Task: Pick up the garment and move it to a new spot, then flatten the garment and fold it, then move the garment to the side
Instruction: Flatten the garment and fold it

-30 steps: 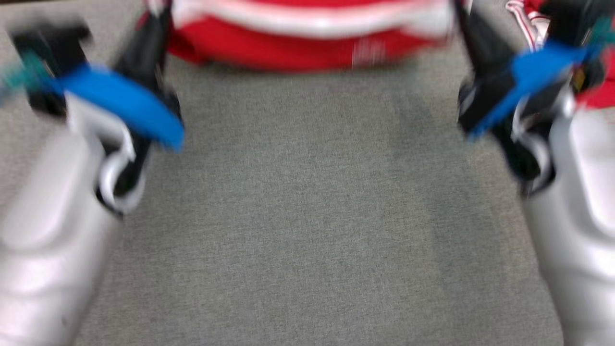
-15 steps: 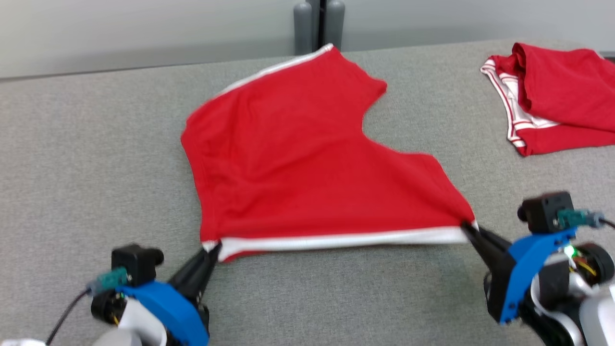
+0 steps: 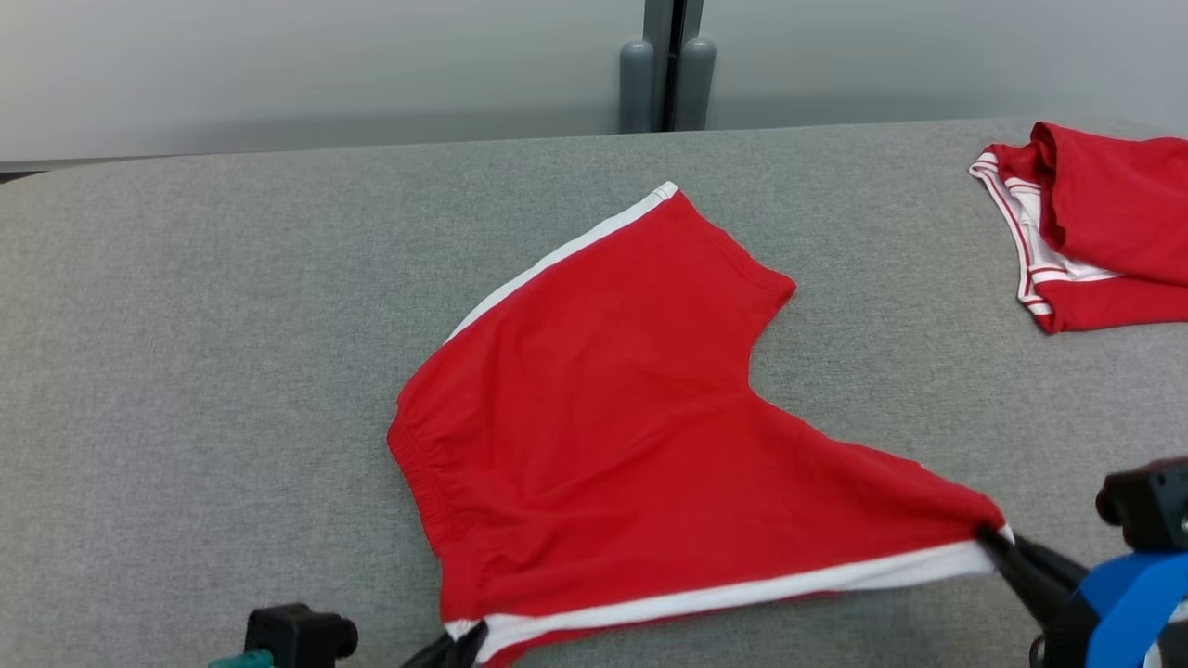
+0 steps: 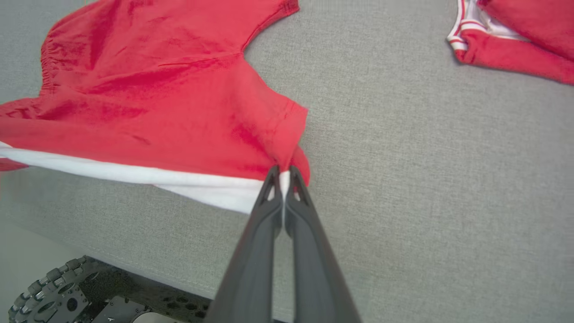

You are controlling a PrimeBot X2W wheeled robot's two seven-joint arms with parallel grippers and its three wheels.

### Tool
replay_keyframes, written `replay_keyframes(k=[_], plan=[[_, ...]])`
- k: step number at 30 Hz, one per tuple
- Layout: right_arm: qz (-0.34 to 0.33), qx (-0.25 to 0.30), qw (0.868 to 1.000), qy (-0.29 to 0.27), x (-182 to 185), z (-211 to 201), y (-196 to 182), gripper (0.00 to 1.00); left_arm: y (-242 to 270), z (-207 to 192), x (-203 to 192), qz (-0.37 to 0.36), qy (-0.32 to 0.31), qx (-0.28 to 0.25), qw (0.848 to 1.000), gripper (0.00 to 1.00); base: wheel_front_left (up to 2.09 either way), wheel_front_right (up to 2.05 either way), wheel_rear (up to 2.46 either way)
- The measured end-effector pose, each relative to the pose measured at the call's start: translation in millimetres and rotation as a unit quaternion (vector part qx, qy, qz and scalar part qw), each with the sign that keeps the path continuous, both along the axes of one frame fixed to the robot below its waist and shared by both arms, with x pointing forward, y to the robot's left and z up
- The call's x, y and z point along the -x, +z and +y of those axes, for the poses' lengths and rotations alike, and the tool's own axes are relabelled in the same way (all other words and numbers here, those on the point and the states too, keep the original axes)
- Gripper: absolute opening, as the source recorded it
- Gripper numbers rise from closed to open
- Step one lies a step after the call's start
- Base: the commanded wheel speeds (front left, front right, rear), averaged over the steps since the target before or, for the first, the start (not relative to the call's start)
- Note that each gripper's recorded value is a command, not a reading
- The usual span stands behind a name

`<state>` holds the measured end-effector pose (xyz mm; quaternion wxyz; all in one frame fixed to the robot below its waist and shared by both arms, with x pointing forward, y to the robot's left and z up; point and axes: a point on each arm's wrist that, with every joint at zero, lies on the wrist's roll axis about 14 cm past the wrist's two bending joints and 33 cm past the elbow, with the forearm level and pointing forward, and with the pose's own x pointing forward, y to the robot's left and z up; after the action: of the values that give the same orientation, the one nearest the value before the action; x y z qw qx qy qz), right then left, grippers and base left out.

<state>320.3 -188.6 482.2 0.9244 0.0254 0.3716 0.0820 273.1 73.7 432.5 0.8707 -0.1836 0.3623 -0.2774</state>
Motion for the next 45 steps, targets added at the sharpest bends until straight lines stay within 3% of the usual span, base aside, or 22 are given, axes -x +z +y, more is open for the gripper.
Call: replay_keyframes(k=[6, 13, 26, 38, 39, 40, 43, 45], plan=[[-0.061, 0.017, 0.997, 0.044, -49.7, 9.6, 26.8, 0.00, 19.2, -4.3, -39.9, -0.055, 0.007, 0.017, 0.998, 0.00, 0.00, 0.00, 0.00], [-0.093, 0.030, 0.990, 0.101, -118.3, 27.1, 32.2, 0.00, 27.4, 7.2, -95.0, -0.110, 0.069, 0.033, 0.991, 0.00, 0.00, 0.00, 0.00], [-0.142, 0.014, 0.978, 0.155, -240.9, 79.1, 12.9, 0.00, -19.3, 33.9, -148.3, -0.083, 0.183, 0.035, 0.979, 0.00, 0.00, 0.00, 0.00], [-0.123, -0.001, 0.976, 0.178, -289.4, 117.8, -35.2, 0.00, -49.9, 52.8, -159.9, -0.060, 0.228, 0.021, 0.972, 0.00, 0.00, 0.00, 0.00], [-0.118, -0.004, 0.977, 0.177, -290.4, 118.9, -38.8, 0.05, -50.2, 52.9, -160.9, -0.061, 0.227, 0.020, 0.972, 0.00, 0.00, 0.00, 0.00], [-0.116, -0.007, 0.978, 0.176, -290.9, 120.4, -41.4, 1.00, -50.1, 52.7, -161.6, -0.062, 0.227, 0.021, 0.972, 0.36, 0.00, 0.00, 0.00], [-0.117, -0.017, 0.978, 0.175, -290.2, 125.1, -45.0, 1.00, -49.7, 53.0, -162.6, -0.064, 0.228, 0.023, 0.971, 1.00, 0.00, 0.00, 0.00], [-0.122, -0.024, 0.977, 0.173, -290.0, 127.3, -43.9, 1.00, -50.7, 54.2, -161.8, -0.062, 0.231, 0.022, 0.971, 1.00, 0.00, 0.00, 0.00]])
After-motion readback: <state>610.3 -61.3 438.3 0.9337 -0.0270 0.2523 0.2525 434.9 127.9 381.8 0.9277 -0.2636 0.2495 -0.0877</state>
